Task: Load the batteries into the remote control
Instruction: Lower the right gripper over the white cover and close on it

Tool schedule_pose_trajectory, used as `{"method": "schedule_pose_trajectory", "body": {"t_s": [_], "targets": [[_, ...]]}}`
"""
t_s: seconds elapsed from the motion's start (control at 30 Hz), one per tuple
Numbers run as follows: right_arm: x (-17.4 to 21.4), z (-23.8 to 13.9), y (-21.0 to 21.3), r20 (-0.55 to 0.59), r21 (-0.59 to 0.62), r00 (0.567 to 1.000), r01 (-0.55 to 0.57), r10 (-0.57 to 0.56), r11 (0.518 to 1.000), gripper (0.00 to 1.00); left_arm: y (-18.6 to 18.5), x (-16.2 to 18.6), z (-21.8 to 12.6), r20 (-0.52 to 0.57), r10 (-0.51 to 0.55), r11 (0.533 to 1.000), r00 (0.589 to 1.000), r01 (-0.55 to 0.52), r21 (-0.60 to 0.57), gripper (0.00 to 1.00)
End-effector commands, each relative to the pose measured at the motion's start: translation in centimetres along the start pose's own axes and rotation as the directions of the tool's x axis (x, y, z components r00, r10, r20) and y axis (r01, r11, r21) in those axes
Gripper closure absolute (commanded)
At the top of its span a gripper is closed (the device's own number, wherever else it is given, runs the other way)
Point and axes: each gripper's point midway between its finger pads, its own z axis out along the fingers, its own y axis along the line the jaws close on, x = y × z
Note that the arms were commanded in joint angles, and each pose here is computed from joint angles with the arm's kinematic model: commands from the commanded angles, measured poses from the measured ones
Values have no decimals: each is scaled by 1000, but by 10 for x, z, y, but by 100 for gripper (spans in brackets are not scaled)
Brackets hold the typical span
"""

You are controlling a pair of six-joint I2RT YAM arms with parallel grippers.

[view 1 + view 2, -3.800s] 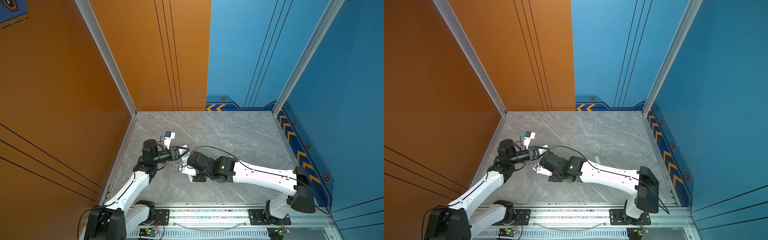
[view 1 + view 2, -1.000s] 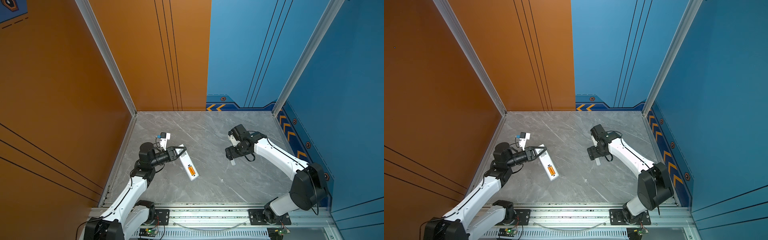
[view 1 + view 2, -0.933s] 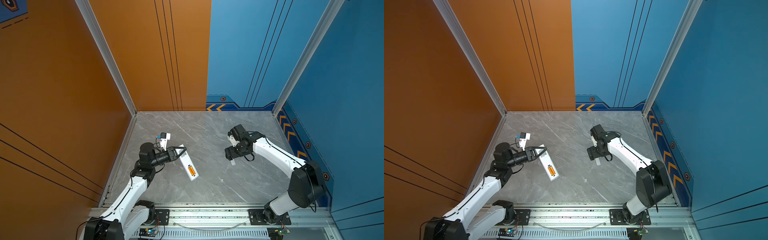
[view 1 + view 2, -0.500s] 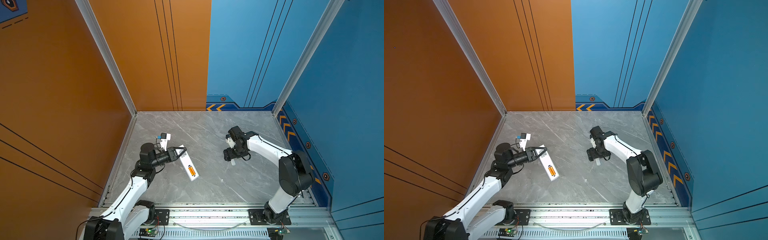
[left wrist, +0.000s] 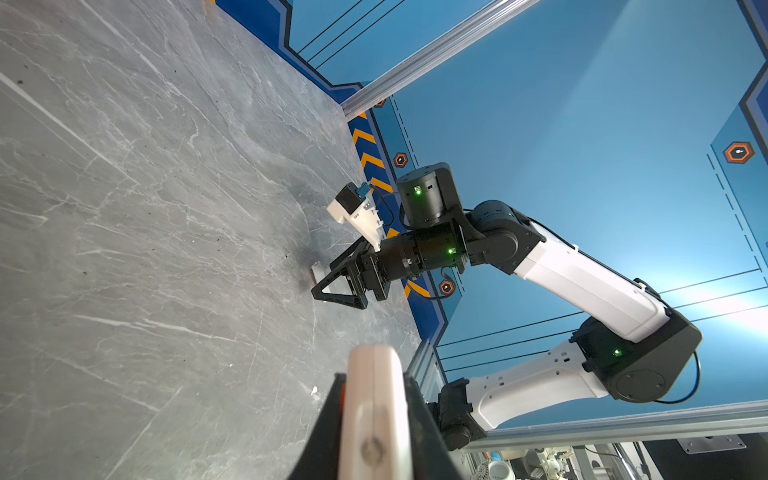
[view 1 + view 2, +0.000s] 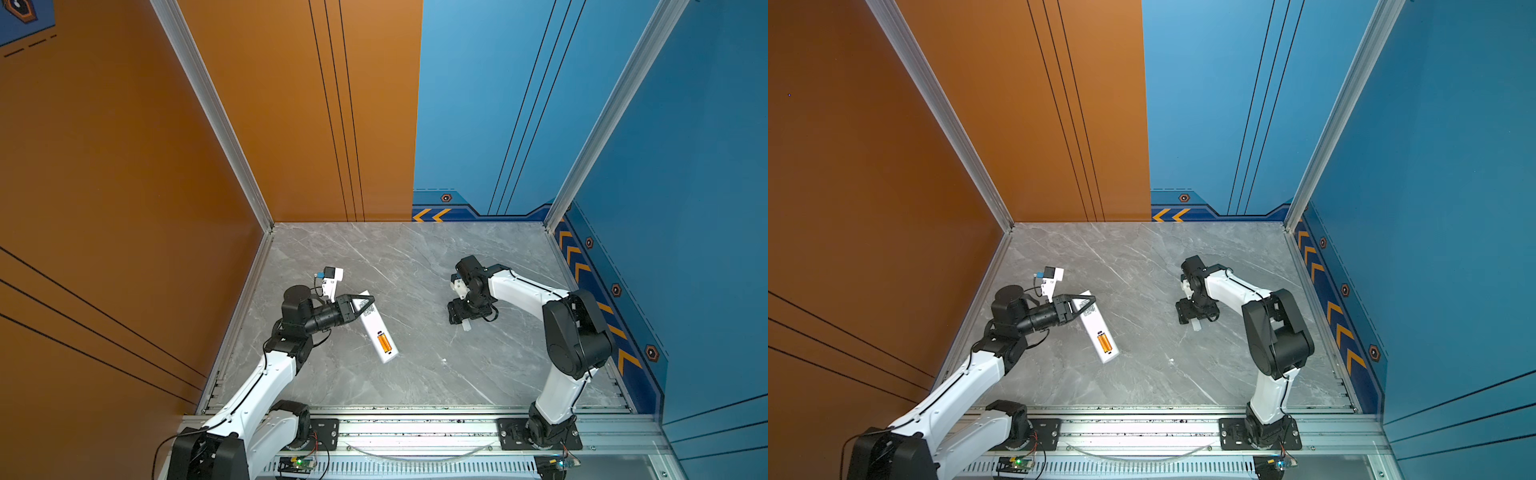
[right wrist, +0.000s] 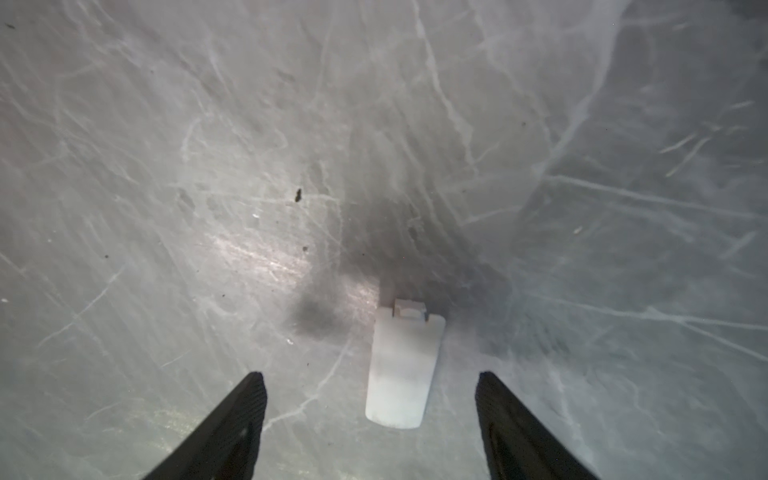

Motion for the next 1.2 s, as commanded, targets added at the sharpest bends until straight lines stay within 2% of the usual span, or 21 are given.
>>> {"method": "schedule_pose_trajectory", "body": {"t_s": [0.0, 0.17, 1.17], "targets": [[-1, 6, -1, -1, -10, 1000, 4, -4, 1000, 24, -2, -1, 1, 2, 31, 999, 1000, -31, 6, 100], [-2, 8, -3, 0, -1, 1000, 1, -1, 1000, 26, -3, -2, 1, 5, 33, 999, 999, -33, 7, 100], [-6, 21, -13, -12, 72, 1000, 4, -3, 997, 55, -3, -5, -1, 21, 27, 1000, 999, -27, 12, 100]]}}
